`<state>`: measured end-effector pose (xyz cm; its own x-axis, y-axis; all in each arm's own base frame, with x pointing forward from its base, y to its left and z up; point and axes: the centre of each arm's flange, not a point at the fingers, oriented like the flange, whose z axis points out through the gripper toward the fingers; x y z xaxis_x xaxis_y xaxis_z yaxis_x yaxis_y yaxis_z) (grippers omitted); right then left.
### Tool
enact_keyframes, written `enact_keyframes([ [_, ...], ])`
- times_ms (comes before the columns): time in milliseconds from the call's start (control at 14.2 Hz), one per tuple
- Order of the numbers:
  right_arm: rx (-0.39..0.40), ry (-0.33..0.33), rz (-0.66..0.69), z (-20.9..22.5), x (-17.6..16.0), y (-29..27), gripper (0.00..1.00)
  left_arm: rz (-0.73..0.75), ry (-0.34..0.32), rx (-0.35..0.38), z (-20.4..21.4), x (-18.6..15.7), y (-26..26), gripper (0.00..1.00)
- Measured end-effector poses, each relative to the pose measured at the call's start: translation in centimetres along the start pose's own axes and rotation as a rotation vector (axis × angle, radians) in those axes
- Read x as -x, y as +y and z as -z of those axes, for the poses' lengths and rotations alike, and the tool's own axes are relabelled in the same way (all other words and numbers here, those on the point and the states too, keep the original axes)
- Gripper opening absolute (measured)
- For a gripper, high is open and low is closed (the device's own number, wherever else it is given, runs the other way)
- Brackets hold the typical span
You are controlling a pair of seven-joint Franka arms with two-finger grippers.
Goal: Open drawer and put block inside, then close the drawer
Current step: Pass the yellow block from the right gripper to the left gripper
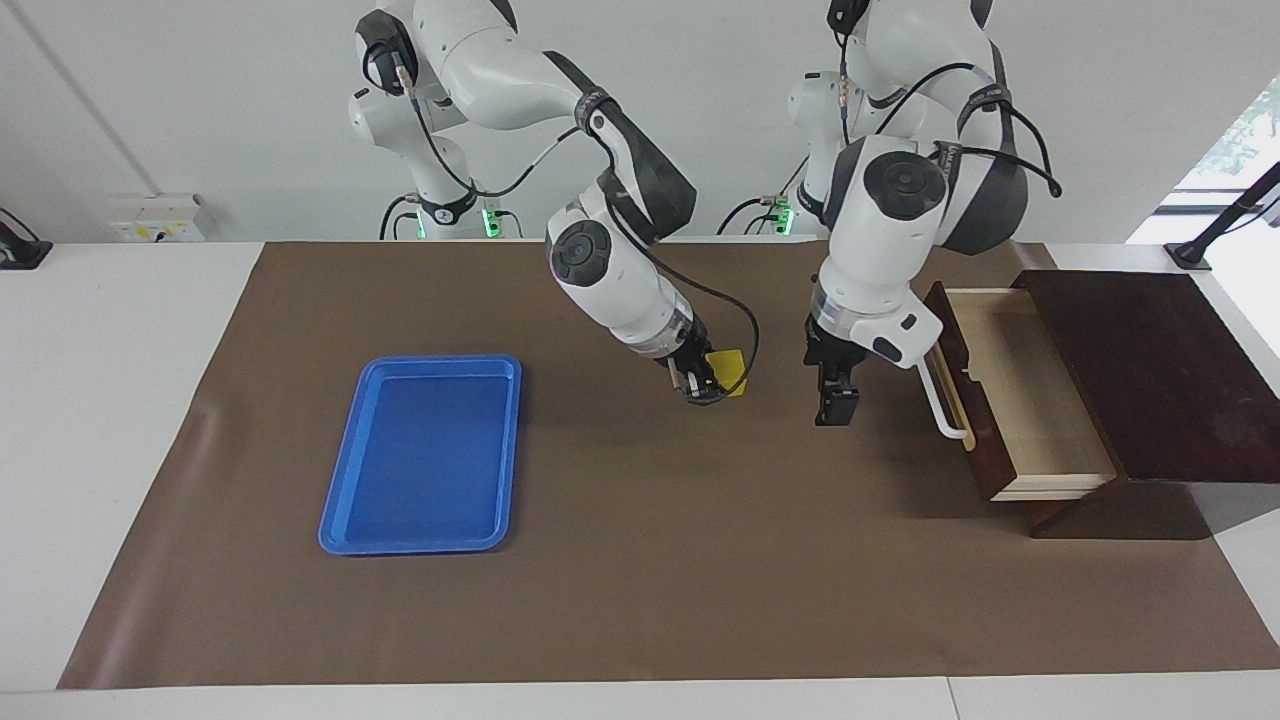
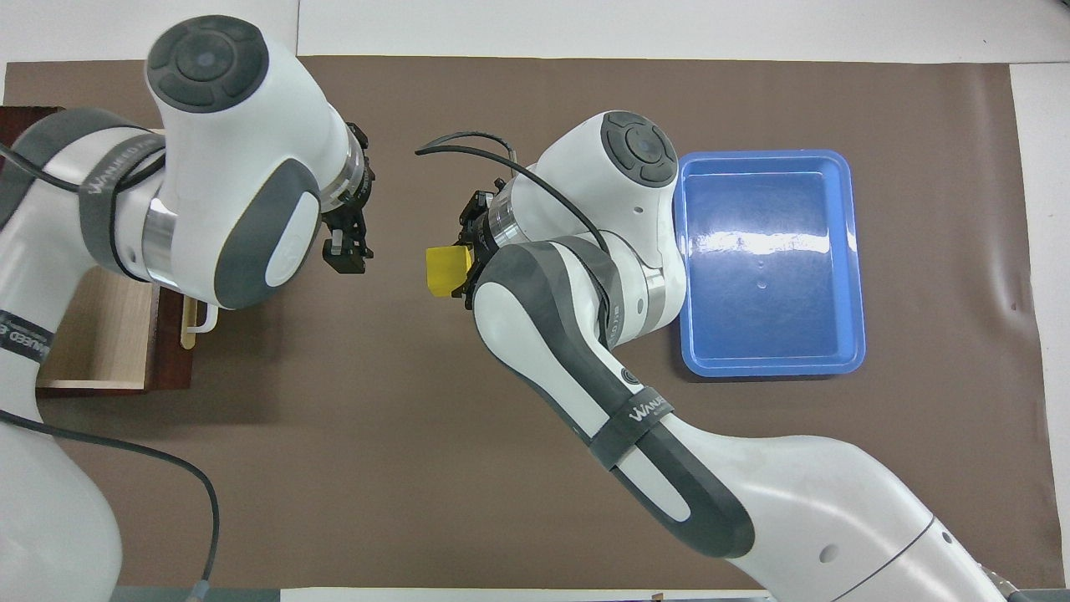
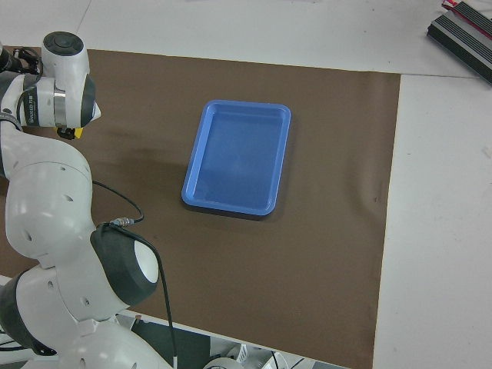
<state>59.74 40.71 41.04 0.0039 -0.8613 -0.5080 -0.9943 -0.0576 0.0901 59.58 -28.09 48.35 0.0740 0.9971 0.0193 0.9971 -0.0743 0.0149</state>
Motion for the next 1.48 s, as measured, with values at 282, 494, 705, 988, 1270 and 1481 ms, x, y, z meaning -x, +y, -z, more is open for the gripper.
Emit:
enact_keyframes([
  [282, 0.0, 0.0, -0.006, 0.0, 0.0, 0.0, 0.55, 0.02, 0.006, -0.006, -2.3, 4.3, -4.0, 1.0],
  [494, 0.0, 0.0, -0.006, 0.0, 0.0, 0.0, 0.55, 0.023, 0.002, 0.003, -2.0, 4.5, -4.5, 1.0],
  [705, 0.0, 0.0, -0.006, 0.0, 0.0, 0.0, 0.55, 0.018, 0.001, 0.006, -2.4, 5.2, -5.0, 1.0],
  [988, 0.0, 0.0, -0.006, 0.0, 0.0, 0.0, 0.55, 0.034, -0.008, 0.019, -3.0, 6.0, -5.3, 1.0],
  [1270, -0.001, 0.0, -0.006, 0.0, 0.0, 0.0, 0.55, 0.036, -0.005, 0.013, -3.5, 6.7, -5.9, 0.78],
  [1481, -0.001, 0.007, 0.004, -0.2, 0.2, 0.1, 0.55, 0.052, -0.012, 0.017, -3.6, 6.5, -5.7, 0.58],
])
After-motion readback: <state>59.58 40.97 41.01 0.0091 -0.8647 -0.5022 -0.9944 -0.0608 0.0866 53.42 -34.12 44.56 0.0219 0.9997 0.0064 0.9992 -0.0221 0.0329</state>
